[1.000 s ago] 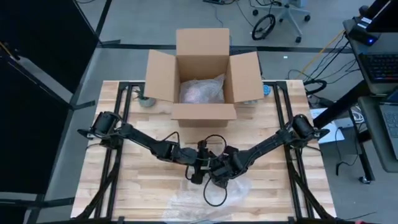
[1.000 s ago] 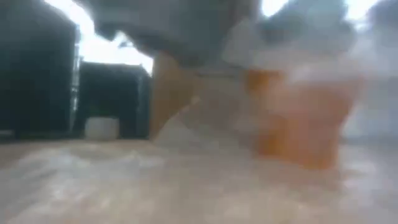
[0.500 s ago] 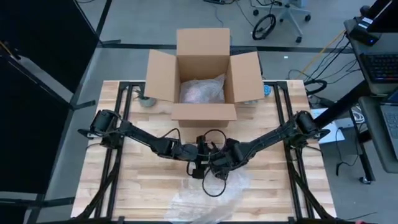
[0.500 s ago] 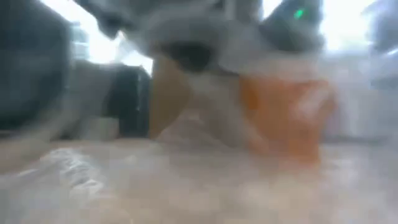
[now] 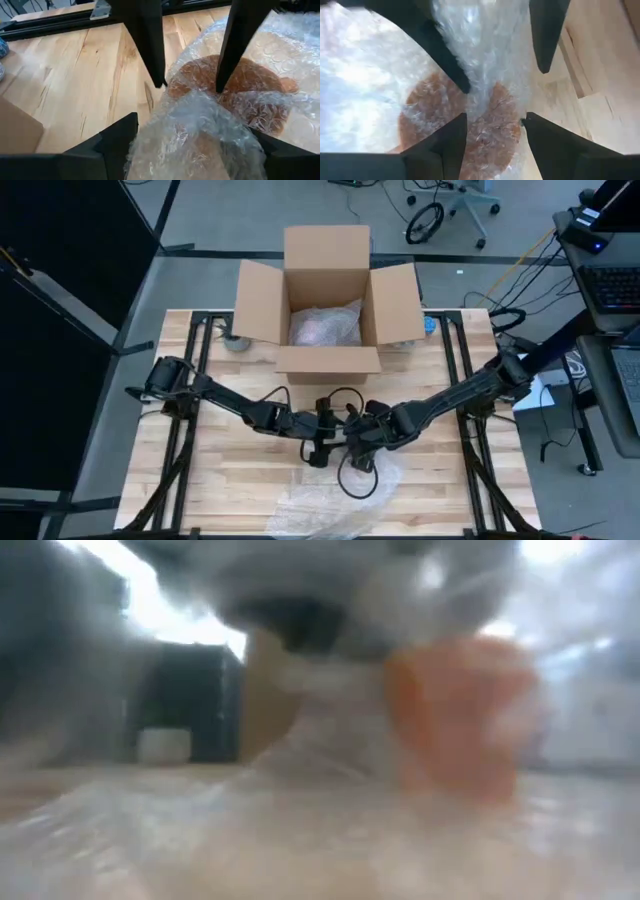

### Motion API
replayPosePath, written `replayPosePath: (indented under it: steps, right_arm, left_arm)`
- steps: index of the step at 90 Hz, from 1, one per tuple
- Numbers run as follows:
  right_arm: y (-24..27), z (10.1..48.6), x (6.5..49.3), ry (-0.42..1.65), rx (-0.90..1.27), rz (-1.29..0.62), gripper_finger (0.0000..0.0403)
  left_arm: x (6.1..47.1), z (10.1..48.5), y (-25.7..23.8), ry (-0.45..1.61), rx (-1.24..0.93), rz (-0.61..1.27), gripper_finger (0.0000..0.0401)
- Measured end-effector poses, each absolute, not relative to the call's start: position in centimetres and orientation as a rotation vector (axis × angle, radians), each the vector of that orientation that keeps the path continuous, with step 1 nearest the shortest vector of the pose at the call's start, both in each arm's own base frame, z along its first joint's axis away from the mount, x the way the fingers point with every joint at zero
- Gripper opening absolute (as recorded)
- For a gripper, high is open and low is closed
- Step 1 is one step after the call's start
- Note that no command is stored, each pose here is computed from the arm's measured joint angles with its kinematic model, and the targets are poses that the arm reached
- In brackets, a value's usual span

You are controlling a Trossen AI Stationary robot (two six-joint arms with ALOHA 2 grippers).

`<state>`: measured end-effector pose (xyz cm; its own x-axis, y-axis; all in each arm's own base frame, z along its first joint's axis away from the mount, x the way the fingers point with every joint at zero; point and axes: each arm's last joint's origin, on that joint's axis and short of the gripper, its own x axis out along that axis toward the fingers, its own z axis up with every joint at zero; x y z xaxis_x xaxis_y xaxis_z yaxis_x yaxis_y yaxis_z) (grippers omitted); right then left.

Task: Wrap mug
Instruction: Wrap the orange mug with transparent bubble wrap

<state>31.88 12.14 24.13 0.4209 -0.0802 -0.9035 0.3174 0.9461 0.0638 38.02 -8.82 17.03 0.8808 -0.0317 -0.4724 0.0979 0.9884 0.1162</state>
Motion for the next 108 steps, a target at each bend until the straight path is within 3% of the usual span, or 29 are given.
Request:
replayPosePath:
  steps: [22, 47, 82, 108]
  right_arm:
    - [12.7, 22.9, 33.0, 1.044, 0.178, -0.314, 0.0185]
    - [13.8, 18.4, 33.7, 1.164, 0.138, -0.378, 0.0185]
    - [14.3, 17.7, 33.7, 1.185, 0.123, -0.369, 0.0185]
    - [14.3, 17.6, 33.7, 1.190, 0.123, -0.362, 0.0185]
  left_arm:
    - [38.0, 17.0, -8.8, 0.491, 0.136, -0.074, 0.0238]
    - [38.0, 17.2, -9.1, 0.478, 0.133, -0.078, 0.0238]
    - [38.8, 18.5, -9.7, 0.438, 0.127, -0.097, 0.0238]
    - [39.8, 15.6, -10.0, 0.468, 0.066, -0.094, 0.0238]
